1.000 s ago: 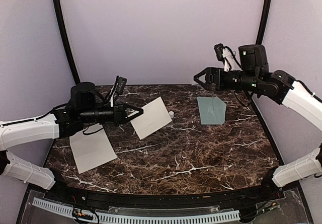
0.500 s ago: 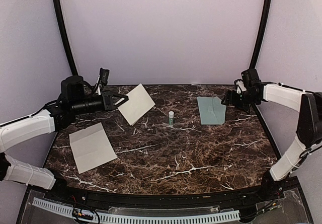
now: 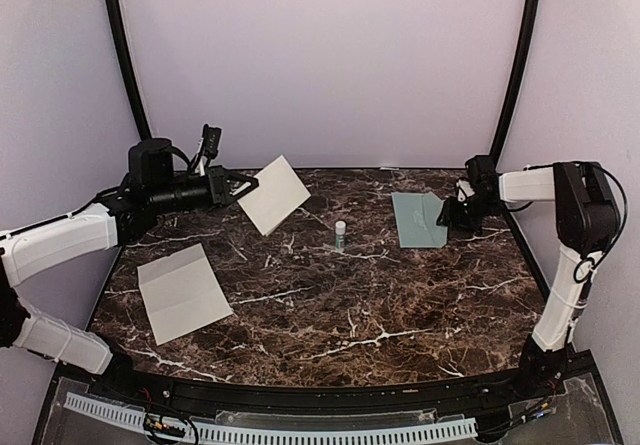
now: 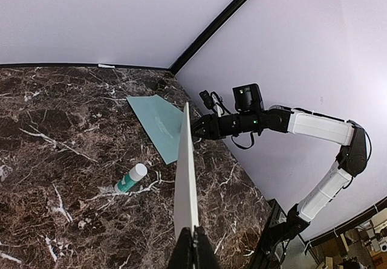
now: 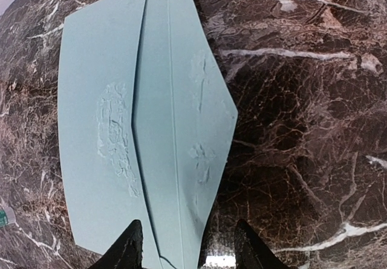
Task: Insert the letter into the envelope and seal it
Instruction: Pick up the envelope from the center of the board.
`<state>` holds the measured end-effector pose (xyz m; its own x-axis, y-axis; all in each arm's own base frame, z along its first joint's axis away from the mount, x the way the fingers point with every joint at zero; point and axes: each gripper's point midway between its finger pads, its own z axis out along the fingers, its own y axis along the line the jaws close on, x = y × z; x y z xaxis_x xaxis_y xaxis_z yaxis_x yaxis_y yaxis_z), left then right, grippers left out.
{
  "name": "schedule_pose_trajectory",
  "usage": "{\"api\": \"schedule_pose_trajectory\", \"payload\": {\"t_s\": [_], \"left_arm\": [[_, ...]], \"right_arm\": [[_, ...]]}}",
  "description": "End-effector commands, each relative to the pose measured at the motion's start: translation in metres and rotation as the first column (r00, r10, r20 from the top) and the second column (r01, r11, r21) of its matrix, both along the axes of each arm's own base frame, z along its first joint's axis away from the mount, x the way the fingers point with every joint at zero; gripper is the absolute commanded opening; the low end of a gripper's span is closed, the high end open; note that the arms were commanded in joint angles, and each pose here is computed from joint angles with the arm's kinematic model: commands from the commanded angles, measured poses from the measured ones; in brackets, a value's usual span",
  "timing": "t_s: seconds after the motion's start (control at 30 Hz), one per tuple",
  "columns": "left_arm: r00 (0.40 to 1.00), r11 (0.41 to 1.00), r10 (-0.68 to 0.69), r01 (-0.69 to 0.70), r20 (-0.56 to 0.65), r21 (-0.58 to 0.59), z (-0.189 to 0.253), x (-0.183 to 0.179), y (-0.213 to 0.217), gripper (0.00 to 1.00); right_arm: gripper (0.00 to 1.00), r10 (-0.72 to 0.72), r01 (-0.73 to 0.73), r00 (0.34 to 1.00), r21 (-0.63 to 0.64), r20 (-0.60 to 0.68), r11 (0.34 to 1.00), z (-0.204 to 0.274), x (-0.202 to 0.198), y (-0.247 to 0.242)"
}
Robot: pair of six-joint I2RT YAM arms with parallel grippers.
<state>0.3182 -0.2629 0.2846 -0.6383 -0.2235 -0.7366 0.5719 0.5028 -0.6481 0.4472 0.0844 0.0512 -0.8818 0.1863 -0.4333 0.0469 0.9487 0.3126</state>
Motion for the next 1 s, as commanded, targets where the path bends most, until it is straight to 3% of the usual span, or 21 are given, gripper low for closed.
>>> {"api": "schedule_pose_trajectory", "payload": {"t_s": [0.0,0.13,0.43,0.7,0.97], "left_arm": [[0.999,1.0,-0.013,0.014,0.036,-0.028,0.018,0.006,0.0,0.0],[1.0,1.0,-0.008,0.009,0.028,-0.026,0.016,0.012,0.002,0.0],[1.0,0.999,-0.003,0.004,0.019,-0.039,0.014,0.019,0.002,0.0],[0.999,0.999,0.014,-0.011,0.052,-0.047,0.027,0.016,0.01,0.0],[0.995,0.998,0.047,-0.043,0.09,-0.048,0.038,0.009,0.027,0.0]], "right_arm": [[0.45,0.011,-0.013,0.999,0.031,0.047,0.999,0.004,0.018,0.005],[0.37,0.014,-0.015,1.0,0.034,0.022,0.999,-0.008,0.022,0.007],[0.01,0.023,-0.024,0.999,0.042,0.031,0.999,-0.007,0.028,0.009],[0.0,0.019,-0.023,0.997,0.058,0.073,0.998,0.034,0.014,0.009],[0.0,0.001,-0.006,0.999,0.109,0.048,0.994,0.071,-0.067,0.035]]}}
